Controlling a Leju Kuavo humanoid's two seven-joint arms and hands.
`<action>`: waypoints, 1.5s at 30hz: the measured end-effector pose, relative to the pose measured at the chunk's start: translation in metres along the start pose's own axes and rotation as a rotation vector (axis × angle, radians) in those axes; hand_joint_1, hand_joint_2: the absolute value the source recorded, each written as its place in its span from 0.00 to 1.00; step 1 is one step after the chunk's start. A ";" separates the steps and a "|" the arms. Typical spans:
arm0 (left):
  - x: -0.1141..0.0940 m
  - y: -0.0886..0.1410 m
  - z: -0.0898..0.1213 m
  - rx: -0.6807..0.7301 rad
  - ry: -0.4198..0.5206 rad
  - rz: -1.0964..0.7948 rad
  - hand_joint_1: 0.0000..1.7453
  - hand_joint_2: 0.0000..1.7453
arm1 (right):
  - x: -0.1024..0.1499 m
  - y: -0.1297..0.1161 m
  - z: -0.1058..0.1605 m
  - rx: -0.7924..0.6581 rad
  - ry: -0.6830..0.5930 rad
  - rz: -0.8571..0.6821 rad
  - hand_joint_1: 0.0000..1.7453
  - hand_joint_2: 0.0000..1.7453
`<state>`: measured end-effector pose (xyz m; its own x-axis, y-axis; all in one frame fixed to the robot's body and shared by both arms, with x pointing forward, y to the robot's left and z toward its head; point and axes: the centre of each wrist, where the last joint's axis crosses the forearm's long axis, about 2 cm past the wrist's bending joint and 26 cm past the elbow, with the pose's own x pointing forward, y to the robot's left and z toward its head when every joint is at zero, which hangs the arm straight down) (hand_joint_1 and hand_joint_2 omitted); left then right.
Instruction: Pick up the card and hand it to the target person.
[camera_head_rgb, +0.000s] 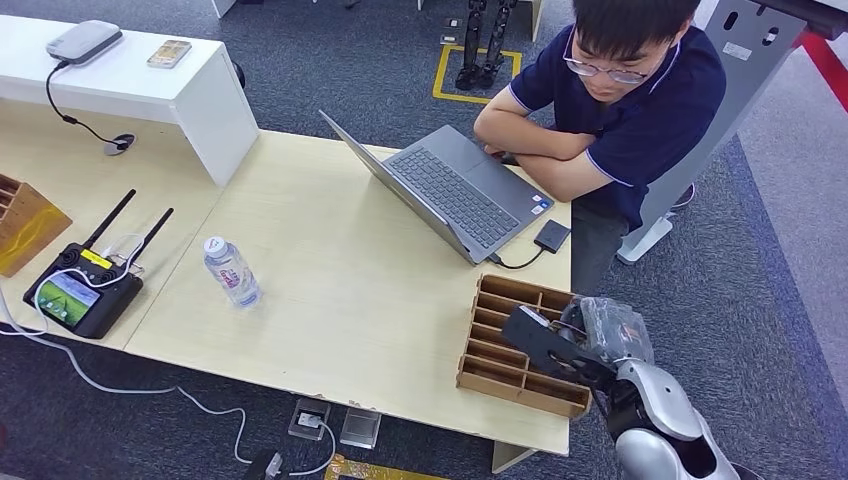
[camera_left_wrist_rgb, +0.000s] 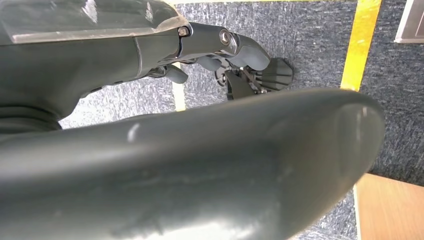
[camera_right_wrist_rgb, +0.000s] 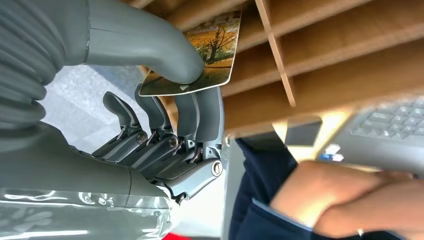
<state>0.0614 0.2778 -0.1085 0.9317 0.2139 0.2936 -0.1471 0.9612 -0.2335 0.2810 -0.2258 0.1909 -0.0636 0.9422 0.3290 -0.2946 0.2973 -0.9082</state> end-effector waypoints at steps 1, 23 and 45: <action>0.000 0.000 0.000 -0.001 0.000 0.002 0.00 0.00 | 0.004 -0.009 0.001 -0.019 -0.020 0.001 0.88 1.00; 0.000 -0.002 0.000 -0.026 -0.011 0.005 0.00 0.00 | 0.039 -0.038 -0.027 -0.499 -0.337 -0.055 0.88 1.00; -0.001 -0.002 0.000 -0.020 -0.006 -0.020 0.00 0.00 | 0.032 -0.016 -0.043 -0.452 -0.263 -0.046 0.00 1.00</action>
<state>0.0613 0.2754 -0.1084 0.9322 0.1957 0.3043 -0.1216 0.9617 -0.2458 0.3244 -0.1942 0.2048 -0.3143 0.8731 0.3726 0.1347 0.4296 -0.8929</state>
